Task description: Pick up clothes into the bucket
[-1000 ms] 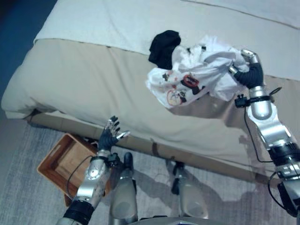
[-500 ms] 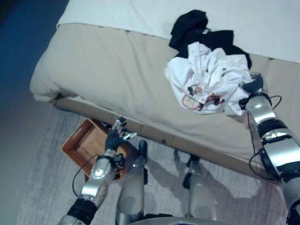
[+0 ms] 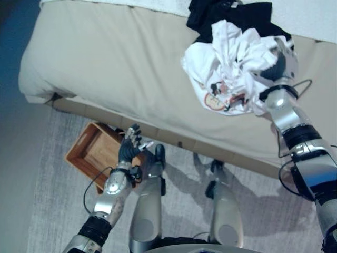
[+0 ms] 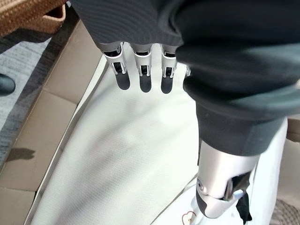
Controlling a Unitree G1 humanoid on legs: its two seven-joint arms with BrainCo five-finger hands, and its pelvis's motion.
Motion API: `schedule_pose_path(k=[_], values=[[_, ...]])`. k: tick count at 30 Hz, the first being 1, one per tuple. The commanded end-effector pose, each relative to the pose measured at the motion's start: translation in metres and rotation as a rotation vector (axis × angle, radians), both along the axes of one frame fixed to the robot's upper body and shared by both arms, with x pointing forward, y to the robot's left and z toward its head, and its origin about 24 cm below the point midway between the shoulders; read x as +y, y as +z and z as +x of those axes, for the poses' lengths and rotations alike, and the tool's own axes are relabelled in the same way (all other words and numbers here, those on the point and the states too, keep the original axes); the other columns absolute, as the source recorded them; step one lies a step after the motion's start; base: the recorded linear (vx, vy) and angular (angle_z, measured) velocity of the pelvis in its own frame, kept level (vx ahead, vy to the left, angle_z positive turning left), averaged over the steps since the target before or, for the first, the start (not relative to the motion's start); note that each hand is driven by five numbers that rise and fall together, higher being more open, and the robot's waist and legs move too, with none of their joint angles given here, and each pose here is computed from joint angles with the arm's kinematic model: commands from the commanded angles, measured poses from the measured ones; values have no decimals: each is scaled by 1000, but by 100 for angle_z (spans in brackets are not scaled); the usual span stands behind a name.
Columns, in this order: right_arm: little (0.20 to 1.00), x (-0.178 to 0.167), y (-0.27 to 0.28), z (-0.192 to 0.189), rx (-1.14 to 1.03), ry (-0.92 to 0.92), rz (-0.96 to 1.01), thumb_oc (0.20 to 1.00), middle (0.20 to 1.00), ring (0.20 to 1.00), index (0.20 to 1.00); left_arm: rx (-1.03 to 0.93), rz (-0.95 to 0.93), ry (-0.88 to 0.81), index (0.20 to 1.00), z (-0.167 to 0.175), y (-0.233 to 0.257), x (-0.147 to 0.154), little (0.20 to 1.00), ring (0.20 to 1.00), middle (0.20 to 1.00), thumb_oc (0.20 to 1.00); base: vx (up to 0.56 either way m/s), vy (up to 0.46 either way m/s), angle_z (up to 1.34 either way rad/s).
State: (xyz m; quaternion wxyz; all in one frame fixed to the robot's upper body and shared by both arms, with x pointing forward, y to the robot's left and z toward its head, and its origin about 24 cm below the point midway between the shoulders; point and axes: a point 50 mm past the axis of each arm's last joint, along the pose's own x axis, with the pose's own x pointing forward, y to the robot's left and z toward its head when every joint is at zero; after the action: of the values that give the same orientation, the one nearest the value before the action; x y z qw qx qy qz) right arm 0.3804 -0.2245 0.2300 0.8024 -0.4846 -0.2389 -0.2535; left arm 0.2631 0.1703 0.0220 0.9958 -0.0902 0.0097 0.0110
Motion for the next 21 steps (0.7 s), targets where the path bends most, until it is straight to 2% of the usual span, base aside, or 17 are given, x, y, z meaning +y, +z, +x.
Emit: schedule_pose_path(k=[1,5,11,12,16,17,19,21], values=[[1000,-9,14,-3,-106,-115,-34,1000,1000,1000,1000,-106,12,49,1000,-4,18,8,1000,1000,1000,1000,0,0,0],[1000,-27,7,-4,-111,-213,23,1000,1000,1000,1000,-109,19,48,1000,-3,19,8,1000,1000,1000,1000,0,0,0],[1000,-26,4,-22,-194,-199,-76,1000,1000,1000,1000,-117,34,60,1000,-3,19,10,1000,1000,1000,1000,0,0,0],[1000,-19,0,-26,-193,-168,-158,1000,1000,1000,1000,-126,39,55,1000,-3,20,9,1000,1000,1000,1000,0,0,0],[1000,-1,-9,-32,-163,-71,-265,1000,1000,1000,1000,-129,46,40,1000,-4,19,7,1000,1000,1000,1000,0,0,0],[1000,11,-20,-30,-86,-7,-333,1000,1000,1000,1000,-121,47,31,1000,-6,17,7,1000,1000,1000,1000,0,0,0],[1000,16,-23,-29,-64,15,-345,1000,1000,1000,1000,-122,45,29,1000,-6,18,7,1000,1000,1000,1000,0,0,0],[1000,29,-40,-19,46,55,-398,1000,1000,1000,1000,-105,37,22,1000,-6,14,6,1000,1000,1000,1000,0,0,0]])
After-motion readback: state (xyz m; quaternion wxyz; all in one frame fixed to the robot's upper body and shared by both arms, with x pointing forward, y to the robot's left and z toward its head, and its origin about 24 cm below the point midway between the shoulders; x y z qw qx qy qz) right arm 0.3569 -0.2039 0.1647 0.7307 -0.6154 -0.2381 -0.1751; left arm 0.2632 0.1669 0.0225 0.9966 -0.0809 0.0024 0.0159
